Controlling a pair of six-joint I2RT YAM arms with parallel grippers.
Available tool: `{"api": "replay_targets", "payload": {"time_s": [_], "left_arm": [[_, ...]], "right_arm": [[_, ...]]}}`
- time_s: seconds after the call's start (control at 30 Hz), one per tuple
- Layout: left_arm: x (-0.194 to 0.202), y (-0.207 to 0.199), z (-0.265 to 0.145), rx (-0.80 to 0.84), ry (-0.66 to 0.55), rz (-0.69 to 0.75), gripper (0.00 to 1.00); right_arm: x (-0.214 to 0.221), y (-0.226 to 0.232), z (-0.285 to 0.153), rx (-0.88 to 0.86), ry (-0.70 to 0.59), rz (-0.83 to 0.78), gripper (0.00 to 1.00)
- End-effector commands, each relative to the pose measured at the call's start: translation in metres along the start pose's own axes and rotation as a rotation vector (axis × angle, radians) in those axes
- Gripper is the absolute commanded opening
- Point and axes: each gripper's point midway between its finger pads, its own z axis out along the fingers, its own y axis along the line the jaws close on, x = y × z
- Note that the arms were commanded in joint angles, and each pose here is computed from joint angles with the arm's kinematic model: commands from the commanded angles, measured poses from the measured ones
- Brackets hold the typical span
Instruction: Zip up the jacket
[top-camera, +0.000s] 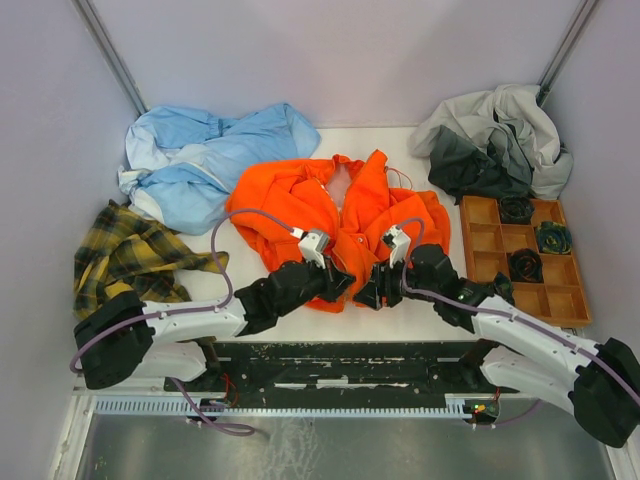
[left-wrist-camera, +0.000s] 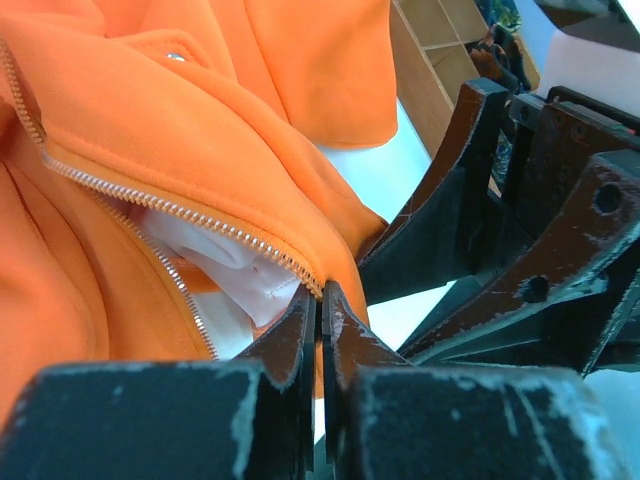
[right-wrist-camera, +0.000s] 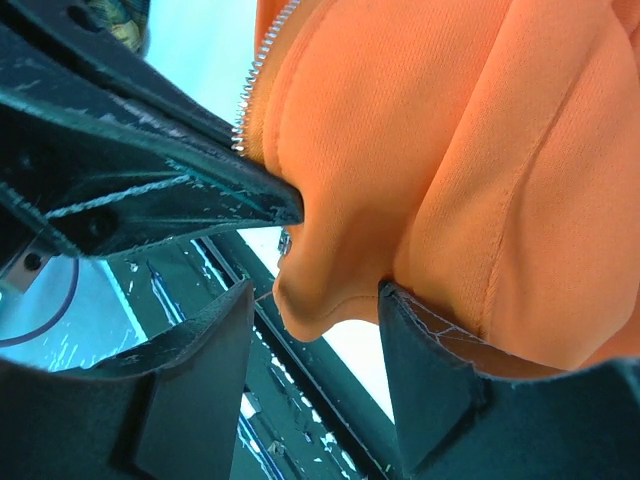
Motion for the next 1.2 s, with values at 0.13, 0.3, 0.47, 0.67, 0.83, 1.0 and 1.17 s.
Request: {"api": "replay_targets", "payload": {"time_s": [0.13, 0.3, 0.47, 0.67, 0.83, 1.0, 1.17], "left_arm": [[-0.019, -0.002, 0.007, -0.109, -0.069, 0.091, 0.03], [-0.014, -0.008, 0.011, -0.104, -0.06, 0.083, 0.03], [-0.013, -0.01, 0.01, -0.092, -0.055, 0.069, 0.03], [-0.01, -0.011, 0.011, -0.09, -0.05, 0.053, 0.03], [-0.01, -0.011, 0.011, -0.088, -0.057, 0.028, 0.03], [-0.011, -0.01, 0.01, -0.093, -0.056, 0.036, 0.03], [-0.01, -0.012, 0.009, -0.085, -0.048, 0.04, 0.08]], "right_arm": [[-0.011, -0.006, 0.012, 0.085, 0.01, -0.017, 0.59], [-0.009, -0.014, 0.022, 0.106, 0.005, -0.016, 0.5], [-0.011, -0.011, 0.031, 0.058, -0.018, -0.038, 0.48], [-0.008, -0.01, 0.04, 0.017, -0.036, -0.044, 0.51], [-0.006, -0.018, 0.041, 0.04, -0.055, -0.043, 0.46], [-0.004, -0.016, 0.038, 0.03, -0.055, -0.054, 0.34], [-0.007, -0.01, 0.034, 0.003, -0.07, -0.076, 0.17]]}}
